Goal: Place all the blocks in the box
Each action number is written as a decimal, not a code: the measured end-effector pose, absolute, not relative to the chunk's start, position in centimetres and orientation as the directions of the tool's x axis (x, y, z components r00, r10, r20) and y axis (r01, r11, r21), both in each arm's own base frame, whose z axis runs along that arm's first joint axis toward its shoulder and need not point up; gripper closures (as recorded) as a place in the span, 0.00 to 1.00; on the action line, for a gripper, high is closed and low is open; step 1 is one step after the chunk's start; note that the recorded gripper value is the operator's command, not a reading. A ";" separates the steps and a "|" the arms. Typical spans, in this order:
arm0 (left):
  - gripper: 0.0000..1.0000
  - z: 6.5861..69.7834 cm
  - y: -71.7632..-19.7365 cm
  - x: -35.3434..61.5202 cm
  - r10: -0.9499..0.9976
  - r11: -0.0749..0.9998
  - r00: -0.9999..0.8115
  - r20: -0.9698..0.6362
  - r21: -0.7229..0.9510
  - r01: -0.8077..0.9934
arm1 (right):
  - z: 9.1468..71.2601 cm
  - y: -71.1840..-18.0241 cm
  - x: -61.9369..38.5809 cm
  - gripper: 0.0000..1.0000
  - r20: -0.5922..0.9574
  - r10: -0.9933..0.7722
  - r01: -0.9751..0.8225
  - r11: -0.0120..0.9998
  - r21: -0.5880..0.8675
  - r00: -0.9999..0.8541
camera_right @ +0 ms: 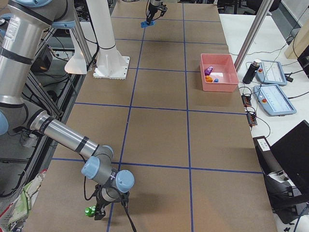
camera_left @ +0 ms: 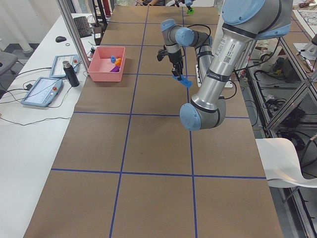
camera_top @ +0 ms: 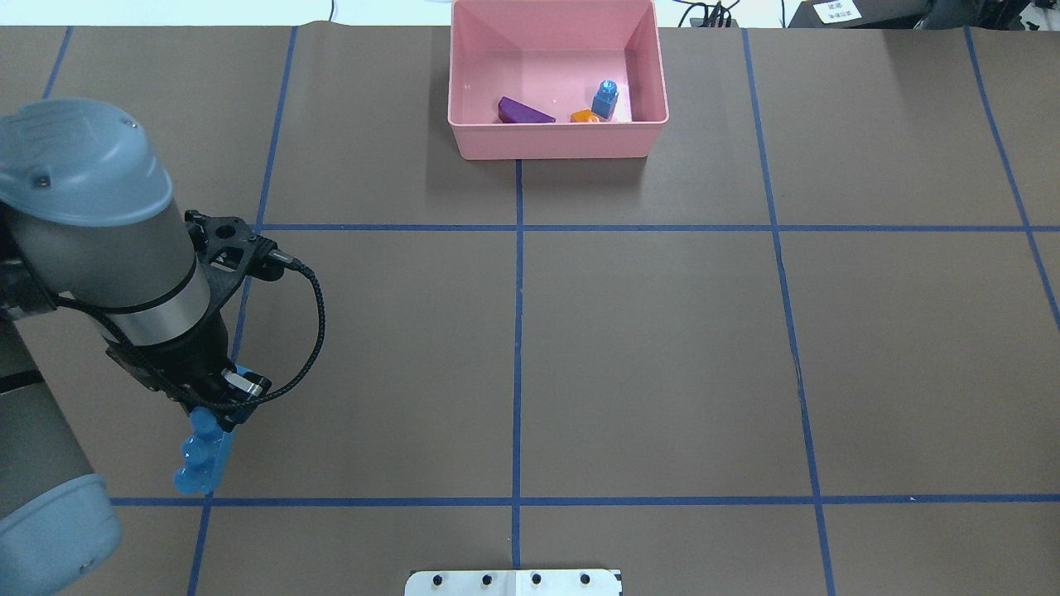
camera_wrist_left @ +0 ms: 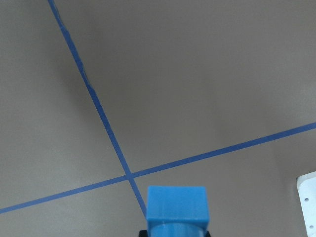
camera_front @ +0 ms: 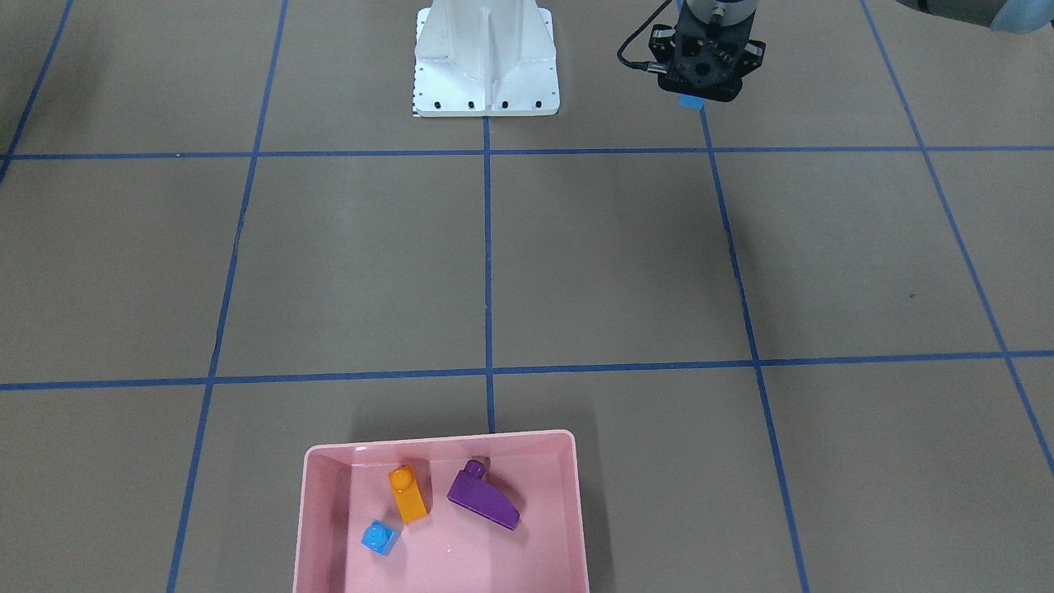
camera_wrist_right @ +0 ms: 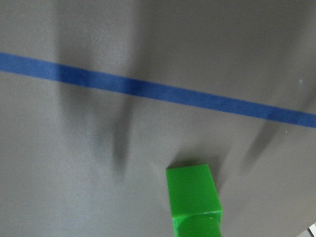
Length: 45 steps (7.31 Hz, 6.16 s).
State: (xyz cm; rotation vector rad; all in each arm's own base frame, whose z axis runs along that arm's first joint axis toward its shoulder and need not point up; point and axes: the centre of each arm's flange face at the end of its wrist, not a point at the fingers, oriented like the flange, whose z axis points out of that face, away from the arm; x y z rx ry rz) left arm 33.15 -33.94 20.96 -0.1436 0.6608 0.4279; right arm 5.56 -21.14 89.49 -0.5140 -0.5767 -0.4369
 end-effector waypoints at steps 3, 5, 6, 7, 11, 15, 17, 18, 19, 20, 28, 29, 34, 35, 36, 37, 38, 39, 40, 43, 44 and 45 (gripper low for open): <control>1.00 19.7 -34.5 33.6 0.341 0.906 0.700 -0.627 0.020 -0.423 | 90.7 -21.6 5.5 0.31 0.605 -0.242 0.519 0.786 -0.336 0.759; 1.00 17.8 -36.2 34.5 0.329 0.914 0.698 -0.636 0.031 -0.404 | 92.3 -21.2 5.6 0.63 0.601 -0.249 0.518 0.790 -0.327 0.759; 1.00 16.9 -37.4 34.8 0.319 0.921 0.699 -0.640 0.034 -0.389 | 92.7 -21.0 5.6 0.93 0.602 -0.249 0.518 0.790 -0.326 0.759; 1.00 15.5 -39.0 35.1 0.304 0.929 0.701 -0.645 0.039 -0.367 | 92.8 -20.8 5.7 1.00 0.602 -0.249 0.518 0.791 -0.326 0.759; 1.00 11.0 -43.9 35.0 0.190 0.972 0.669 -0.718 0.044 -0.229 | 90.6 -21.9 7.7 1.00 0.576 -0.244 0.467 0.841 -0.275 0.780; 1.00 10.0 -50.2 36.8 0.033 0.999 0.595 -0.803 0.022 -0.025 | 84.3 -25.3 14.9 1.00 0.439 -0.247 0.347 0.923 -0.165 0.864; 1.00 9.6 -56.1 36.6 -0.029 0.995 0.532 -0.846 0.024 0.093 | 79.4 -29.2 17.1 1.00 0.406 -0.242 0.312 0.943 -0.114 0.881; 1.00 9.7 -58.9 36.0 -0.038 0.989 0.500 -0.865 0.038 0.141 | 77.0 -31.3 17.7 1.00 0.394 -0.246 0.298 0.952 -0.075 0.886; 1.00 9.9 -61.5 36.0 -0.045 0.979 0.468 -0.882 0.054 0.196 | 74.6 -33.8 18.2 1.00 0.390 -0.254 0.285 0.958 -0.023 0.885; 1.00 9.3 -64.3 36.8 -0.068 0.962 0.435 -0.898 0.057 0.267 | 72.7 -36.1 18.3 1.00 0.406 -0.258 0.268 0.963 0.031 0.877; 0.00 11.0 -72.4 51.3 -0.173 0.833 0.419 -0.891 0.095 0.545 | 57.3 -52.3 15.1 1.00 0.604 -0.151 0.010 0.973 0.231 0.782; 0.00 11.4 -71.9 52.3 -0.170 0.834 0.430 -0.887 0.103 0.542 | 55.3 -54.1 13.5 1.00 0.627 -0.142 -0.007 0.973 0.229 0.766; 0.00 9.3 -72.5 46.7 -0.182 0.884 0.559 -0.809 0.115 0.454 | 40.2 -63.4 1.2 1.00 0.728 -0.125 -0.066 0.971 0.228 0.674; 0.00 10.2 -72.7 43.8 -0.173 0.905 0.590 -0.789 0.109 0.411 | 35.7 -65.0 -3.7 1.00 0.743 -0.133 -0.060 0.972 0.227 0.656; 0.00 12.3 -72.2 40.8 -0.149 0.926 0.626 -0.765 0.114 0.360 | 30.9 -66.5 -9.0 1.00 0.753 -0.136 -0.058 0.973 0.225 0.644; 0.00 14.5 -70.8 38.3 -0.118 0.943 0.669 -0.734 0.127 0.307 | 26.7 -67.8 -13.6 1.00 0.752 -0.146 -0.053 0.971 0.234 0.643; 0.00 16.7 -68.7 36.2 -0.086 0.958 0.711 -0.698 0.139 0.252 | 23.0 -69.2 -17.6 1.00 0.744 -0.158 -0.046 0.968 0.246 0.649; 0.00 19.0 -66.4 34.5 -0.058 0.967 0.742 -0.668 0.146 0.208 | 20.2 -70.7 -21.4 1.00 0.732 -0.175 -0.038 0.964 0.264 0.658; 0.00 21.5 -64.1 32.9 -0.034 0.972 0.760 -0.649 0.154 0.176 | 19.0 -72.3 -24.5 1.00 0.723 -0.195 -0.042 0.954 0.296 0.662; 0.00 28.7 -58.0 27.8 0.055 0.975 0.792 -0.607 0.205 0.090 | 19.7 -75.4 -33.2 1.00 0.711 -0.237 -0.080 0.921 0.381 0.661; 0.00 30.6 -56.5 26.2 0.079 0.974 0.802 -0.592 0.218 0.065 | 20.3 -75.3 -35.9 1.00 0.702 -0.250 -0.074 0.915 0.396 0.667; 0.00 32.3 -55.1 24.1 0.117 0.970 0.811 -0.573 0.241 0.031 | 20.6 -75.0 -38.3 0.73 0.701 -0.251 -0.074 0.915 0.397 0.667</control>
